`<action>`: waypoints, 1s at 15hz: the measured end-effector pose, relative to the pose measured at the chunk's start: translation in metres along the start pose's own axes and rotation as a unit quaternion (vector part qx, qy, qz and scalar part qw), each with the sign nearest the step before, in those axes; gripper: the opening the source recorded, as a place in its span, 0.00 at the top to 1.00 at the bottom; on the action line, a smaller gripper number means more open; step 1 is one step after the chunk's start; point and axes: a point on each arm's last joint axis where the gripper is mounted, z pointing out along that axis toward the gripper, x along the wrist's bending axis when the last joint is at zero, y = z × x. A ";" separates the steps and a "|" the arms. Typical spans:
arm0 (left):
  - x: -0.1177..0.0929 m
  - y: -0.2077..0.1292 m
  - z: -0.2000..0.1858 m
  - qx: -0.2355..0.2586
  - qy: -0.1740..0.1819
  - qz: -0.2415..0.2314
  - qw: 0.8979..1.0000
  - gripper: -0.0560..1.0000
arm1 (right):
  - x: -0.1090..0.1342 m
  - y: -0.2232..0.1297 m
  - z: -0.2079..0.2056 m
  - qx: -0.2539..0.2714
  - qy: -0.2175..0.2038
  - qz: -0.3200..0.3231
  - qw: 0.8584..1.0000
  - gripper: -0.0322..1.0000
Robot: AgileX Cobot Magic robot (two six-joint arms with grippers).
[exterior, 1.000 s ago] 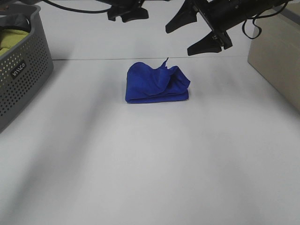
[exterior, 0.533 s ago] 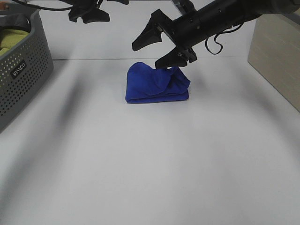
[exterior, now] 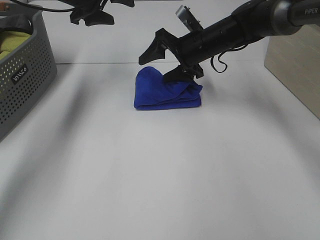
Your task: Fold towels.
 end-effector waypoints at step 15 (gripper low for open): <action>0.003 -0.006 0.000 0.031 0.015 0.020 0.999 0.27 | -0.053 0.000 -0.028 0.027 -0.163 0.079 0.983 0.16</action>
